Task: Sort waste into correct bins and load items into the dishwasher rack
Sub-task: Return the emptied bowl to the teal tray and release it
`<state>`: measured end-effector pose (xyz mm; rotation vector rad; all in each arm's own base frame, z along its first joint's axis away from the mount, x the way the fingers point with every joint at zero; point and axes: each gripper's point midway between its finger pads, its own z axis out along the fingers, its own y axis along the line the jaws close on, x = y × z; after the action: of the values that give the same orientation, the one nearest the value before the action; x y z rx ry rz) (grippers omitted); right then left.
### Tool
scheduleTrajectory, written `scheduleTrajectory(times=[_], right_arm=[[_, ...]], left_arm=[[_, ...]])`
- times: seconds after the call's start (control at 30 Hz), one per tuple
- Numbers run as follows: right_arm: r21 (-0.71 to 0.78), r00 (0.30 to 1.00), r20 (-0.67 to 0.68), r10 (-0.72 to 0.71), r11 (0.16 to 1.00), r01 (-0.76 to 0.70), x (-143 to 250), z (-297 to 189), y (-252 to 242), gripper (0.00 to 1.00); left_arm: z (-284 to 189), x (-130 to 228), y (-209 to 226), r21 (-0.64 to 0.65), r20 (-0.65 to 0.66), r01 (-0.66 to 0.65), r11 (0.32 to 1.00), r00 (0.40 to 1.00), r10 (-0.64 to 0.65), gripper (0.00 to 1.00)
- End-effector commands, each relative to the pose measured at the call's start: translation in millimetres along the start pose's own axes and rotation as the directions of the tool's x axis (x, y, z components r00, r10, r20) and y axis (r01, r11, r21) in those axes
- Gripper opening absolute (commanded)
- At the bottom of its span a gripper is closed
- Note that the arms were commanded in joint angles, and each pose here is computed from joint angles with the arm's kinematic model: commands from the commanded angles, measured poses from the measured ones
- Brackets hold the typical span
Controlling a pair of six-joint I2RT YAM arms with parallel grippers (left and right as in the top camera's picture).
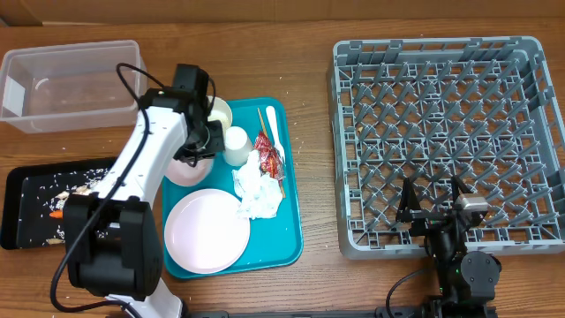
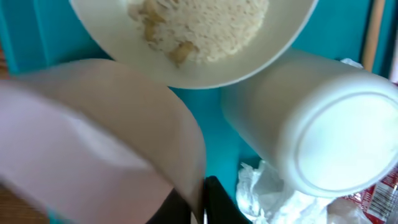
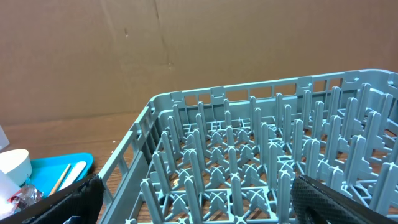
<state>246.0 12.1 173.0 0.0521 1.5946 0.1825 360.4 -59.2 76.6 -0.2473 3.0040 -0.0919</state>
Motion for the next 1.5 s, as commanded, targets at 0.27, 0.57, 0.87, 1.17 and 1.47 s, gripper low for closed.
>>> scheduleTrajectory(times=[0.27,0.57,0.87,1.17,1.47], right_arm=[[0.007,1.0,0.005,-0.007,1.0,0.007,2,0,-2,1.0],[0.007,1.0,0.005,-0.007,1.0,0.007,2,0,-2,1.0],[0.007,1.0,0.005,-0.007,1.0,0.007,2,0,-2,1.0],[0.007,1.0,0.005,-0.007,1.0,0.007,2,0,-2,1.0],[0.007,1.0,0.005,-0.007,1.0,0.007,2,0,-2,1.0]], left_arm=[[4,4,-5,0.008,-0.018,-0.02,1.0,1.0,0.02,0.2],[-42,-29,-2,-0.032,0.078,-0.031,0.999,0.996,0.033,0.73],[-67,-72,6,0.059,0.205,0.072,0.996,0.975,-0.083,1.0],[-65,-78,8,0.057,0.21,0.074,0.996,0.974,-0.085,0.95],[-41,-63,-13,0.141,0.042,-0.036,0.989,0.999,0.03,0.94]])
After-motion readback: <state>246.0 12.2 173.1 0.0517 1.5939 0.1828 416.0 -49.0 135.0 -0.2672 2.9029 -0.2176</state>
